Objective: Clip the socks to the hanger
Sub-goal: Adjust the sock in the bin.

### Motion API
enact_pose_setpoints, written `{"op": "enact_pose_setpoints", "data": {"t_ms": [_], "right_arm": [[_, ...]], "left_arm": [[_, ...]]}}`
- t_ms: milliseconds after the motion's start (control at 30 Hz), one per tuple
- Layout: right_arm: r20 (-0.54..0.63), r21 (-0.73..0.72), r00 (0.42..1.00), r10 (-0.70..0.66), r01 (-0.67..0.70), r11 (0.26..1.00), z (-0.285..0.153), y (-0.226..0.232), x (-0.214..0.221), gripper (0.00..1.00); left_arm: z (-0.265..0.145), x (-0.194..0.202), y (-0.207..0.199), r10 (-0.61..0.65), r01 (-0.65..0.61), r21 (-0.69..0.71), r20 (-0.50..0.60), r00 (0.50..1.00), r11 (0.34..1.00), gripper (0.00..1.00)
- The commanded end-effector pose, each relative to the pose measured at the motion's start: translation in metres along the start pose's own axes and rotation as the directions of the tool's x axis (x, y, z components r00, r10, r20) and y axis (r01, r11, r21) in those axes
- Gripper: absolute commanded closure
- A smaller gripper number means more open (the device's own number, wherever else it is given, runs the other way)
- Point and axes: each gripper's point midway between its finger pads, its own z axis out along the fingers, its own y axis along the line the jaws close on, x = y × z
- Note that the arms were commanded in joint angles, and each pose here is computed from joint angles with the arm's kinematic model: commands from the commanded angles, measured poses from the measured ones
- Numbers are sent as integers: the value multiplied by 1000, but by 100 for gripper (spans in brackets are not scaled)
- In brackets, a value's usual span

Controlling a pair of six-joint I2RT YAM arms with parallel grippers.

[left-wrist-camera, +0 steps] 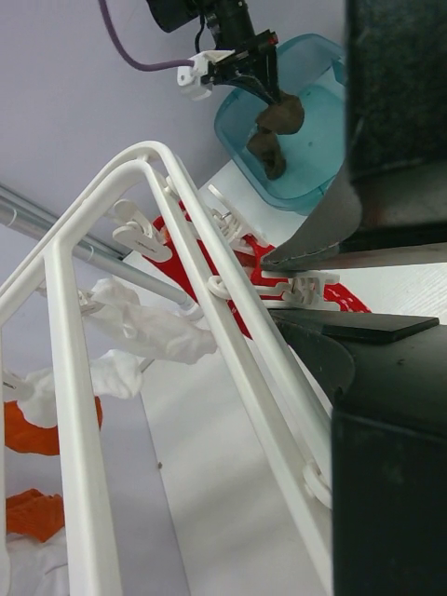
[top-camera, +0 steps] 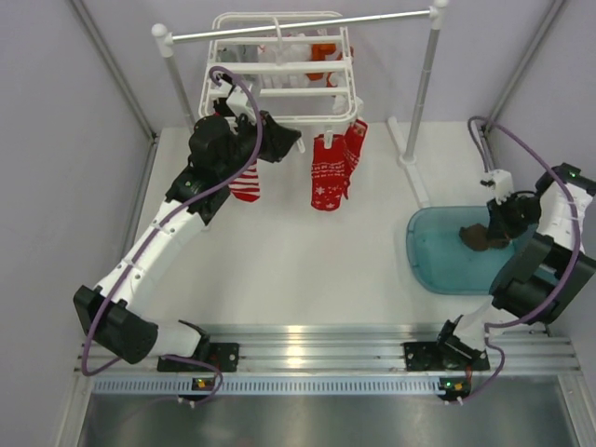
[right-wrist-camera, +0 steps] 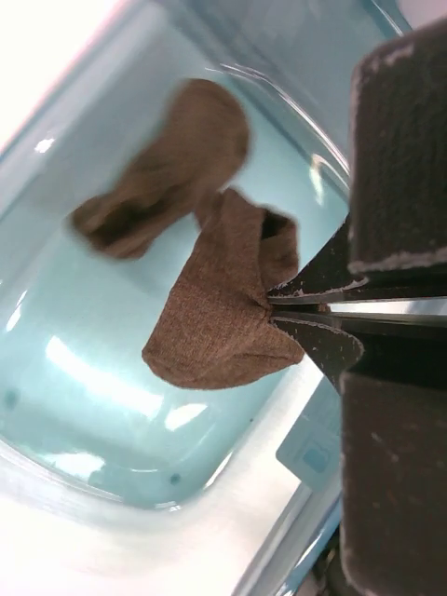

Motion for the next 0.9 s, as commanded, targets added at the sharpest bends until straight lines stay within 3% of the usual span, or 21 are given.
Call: {"op": "enact_pose_setpoints", "data": {"t_ms": [0,133,267,333,367,400,467,500,533,567,633,667,733,767,867], "right_arm": [[22,-131,926,-376,376,917,-7,48,-23,100],[41,-157,770,-637,634,757,11,68,-34,100],[19,-214,545,-838,821,529,38,79,-16,100],[-28,-165,447,-894,880,445,49,63,-14,99],[-55,-188,394,-918,898,397,57,59,2,96],[-91,-116,347,-933,927,356,57,44,-7,83],[-112,-59,330,-937,939,337,55,30,-9,71],[-124,-11,338,-933,940,342,52,22,-17,63],[-103,31,365,-925,931,363,49,20,-26,62],[-98,79,455,-885,890,449,41,14,-38,60],[-54,103,579,-814,814,572,32,16,-48,60],[-12,134,709,-705,700,702,26,14,-59,60],[26,124,826,-563,556,822,22,17,-63,60],[44,107,917,-397,391,914,23,21,-61,60],[58,75,992,-116,111,991,30,32,-49,58]], "left_arm": [[-10,-22,-7,29,-30,16,68,997,999,100],[-11,-21,-7,28,-29,12,66,997,1000,100],[-9,-20,-5,29,-29,8,63,998,1000,100],[-9,-20,-4,29,-30,7,65,997,1000,100],[-9,-20,-5,29,-30,10,64,998,1000,100],[-8,-19,-5,29,-29,11,62,998,1000,100],[-8,-18,-4,29,-30,9,58,998,1000,100],[-8,-18,-4,29,-30,8,58,998,1000,100],[-8,-18,-4,31,-31,9,58,998,999,100],[-7,-17,-4,30,-31,10,56,998,999,100],[-6,-17,-4,28,-28,11,57,998,1000,100],[-6,-17,-4,28,-28,11,57,998,1000,100],[-5,-15,-3,23,-24,11,52,998,1000,100],[-5,-16,-3,24,-24,7,55,998,1000,100],[-5,-15,-2,18,-18,7,55,998,1000,100]]}}
